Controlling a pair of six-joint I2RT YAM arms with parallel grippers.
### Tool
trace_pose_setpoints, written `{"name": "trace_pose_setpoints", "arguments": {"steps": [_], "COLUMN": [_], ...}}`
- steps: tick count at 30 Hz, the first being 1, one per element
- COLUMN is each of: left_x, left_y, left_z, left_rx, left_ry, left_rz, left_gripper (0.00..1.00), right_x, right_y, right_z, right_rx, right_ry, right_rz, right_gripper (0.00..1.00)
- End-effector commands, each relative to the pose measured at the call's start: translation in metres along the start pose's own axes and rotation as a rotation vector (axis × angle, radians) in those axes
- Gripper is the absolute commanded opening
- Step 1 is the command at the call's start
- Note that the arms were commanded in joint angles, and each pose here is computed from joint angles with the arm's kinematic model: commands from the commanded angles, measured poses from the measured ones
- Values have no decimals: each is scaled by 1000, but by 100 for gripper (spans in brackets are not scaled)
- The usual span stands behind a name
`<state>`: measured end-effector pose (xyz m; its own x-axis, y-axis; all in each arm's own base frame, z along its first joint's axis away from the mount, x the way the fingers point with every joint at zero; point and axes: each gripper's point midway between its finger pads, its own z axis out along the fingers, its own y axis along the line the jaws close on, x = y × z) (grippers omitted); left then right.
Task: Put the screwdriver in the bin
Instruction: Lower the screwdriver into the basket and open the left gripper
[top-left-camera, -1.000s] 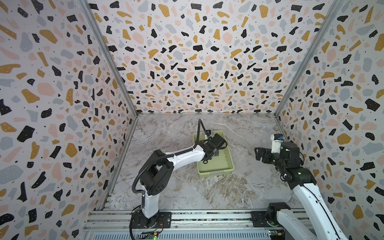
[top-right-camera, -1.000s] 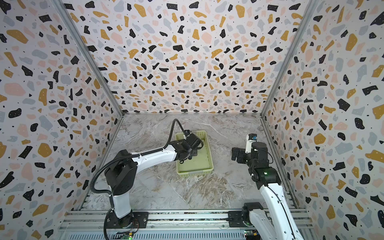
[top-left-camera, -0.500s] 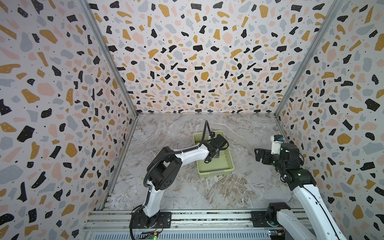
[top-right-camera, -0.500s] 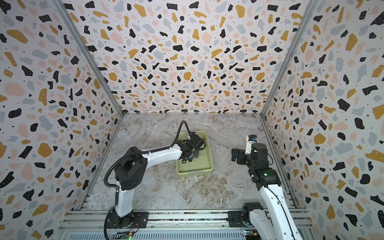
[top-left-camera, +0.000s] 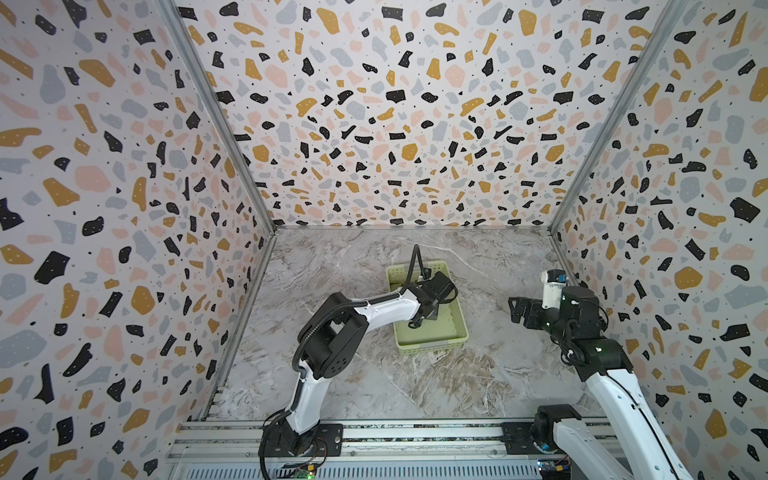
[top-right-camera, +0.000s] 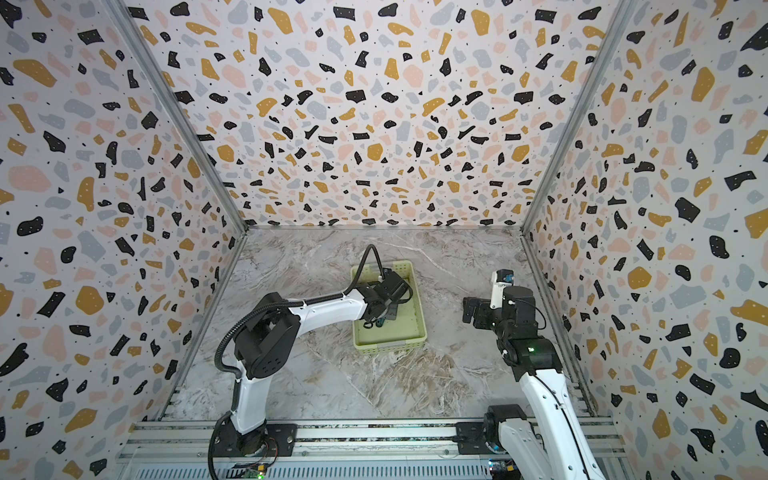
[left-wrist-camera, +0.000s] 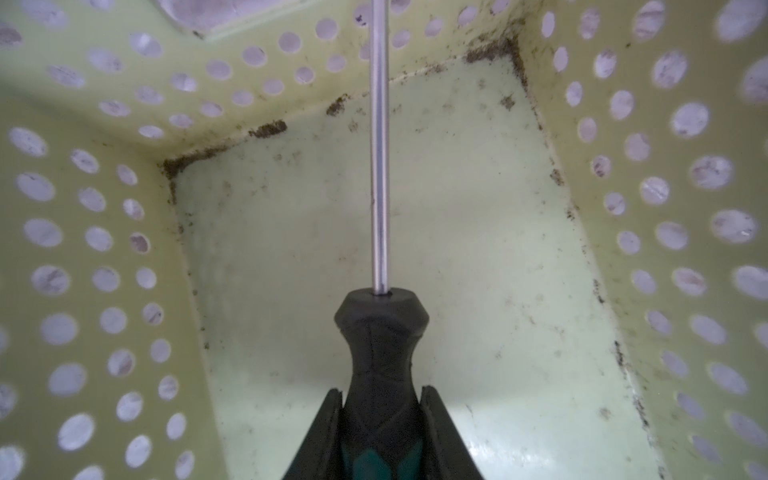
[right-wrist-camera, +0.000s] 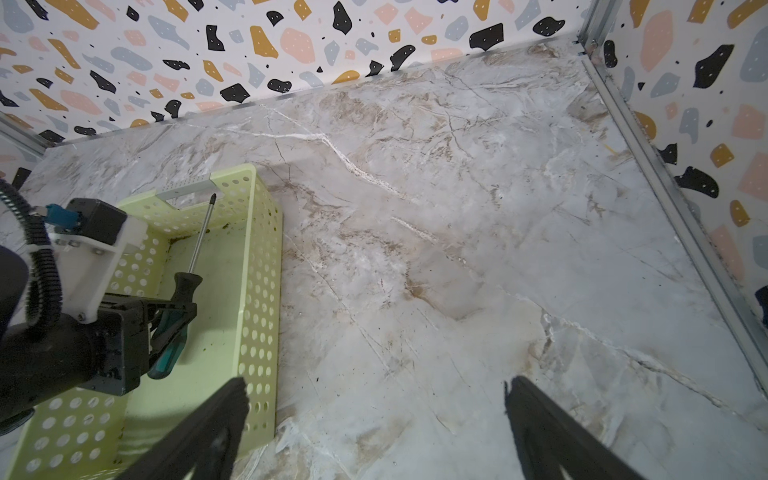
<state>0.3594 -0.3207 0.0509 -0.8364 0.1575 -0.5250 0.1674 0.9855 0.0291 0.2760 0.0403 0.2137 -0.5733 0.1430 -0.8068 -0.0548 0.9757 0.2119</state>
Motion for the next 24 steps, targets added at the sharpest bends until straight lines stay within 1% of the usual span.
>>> {"name": "trace_pose_setpoints", "arguments": {"steps": [1, 9, 11, 13, 15, 17, 18, 19, 20, 21, 24], "left_x": [-10, -12, -14, -16, -21, -30, -35, -41, -48, -53, -74], "left_y": [-7, -10, -13, -19, -22, -23, -23, -24, -24, -24, -14], "left_z": [-5, -7, -10, -13, -21, -35, -42, -52, -63, -72, -110], "left_rx": [21, 49, 67, 101, 132, 161, 175, 195, 209, 219, 236], "left_ry": [-15, -26, -33, -35, -50, -87, -103, -121, -139, -155, -247], "left_rz": [3, 5, 1, -1, -10, -24, -33, -36, -33, -29, -45], "left_gripper": [29, 40, 45, 54, 58, 65, 71, 82, 96, 100, 100], "right_x": [-4, -6, -7, -8, -9, -12, -13, -14, -15, -16, -21], "right_y": [1, 2, 2, 2, 4, 8, 9, 10, 12, 13, 18], "right_z": [-4, -5, -6, -7, -8, -9, -9, -9, -10, -9, -7], "right_rx": [-6, -8, -6, -5, -14, -33, -40, -46, -54, -58, -83], "right_ry": [-10, -9, -10, -11, -12, -16, -16, -14, -13, -13, -12], "right_rz": [1, 5, 4, 5, 9, 9, 9, 5, 4, 3, -3], "right_gripper": [99, 99, 99, 99, 99, 99, 99, 99, 99, 99, 99]}}
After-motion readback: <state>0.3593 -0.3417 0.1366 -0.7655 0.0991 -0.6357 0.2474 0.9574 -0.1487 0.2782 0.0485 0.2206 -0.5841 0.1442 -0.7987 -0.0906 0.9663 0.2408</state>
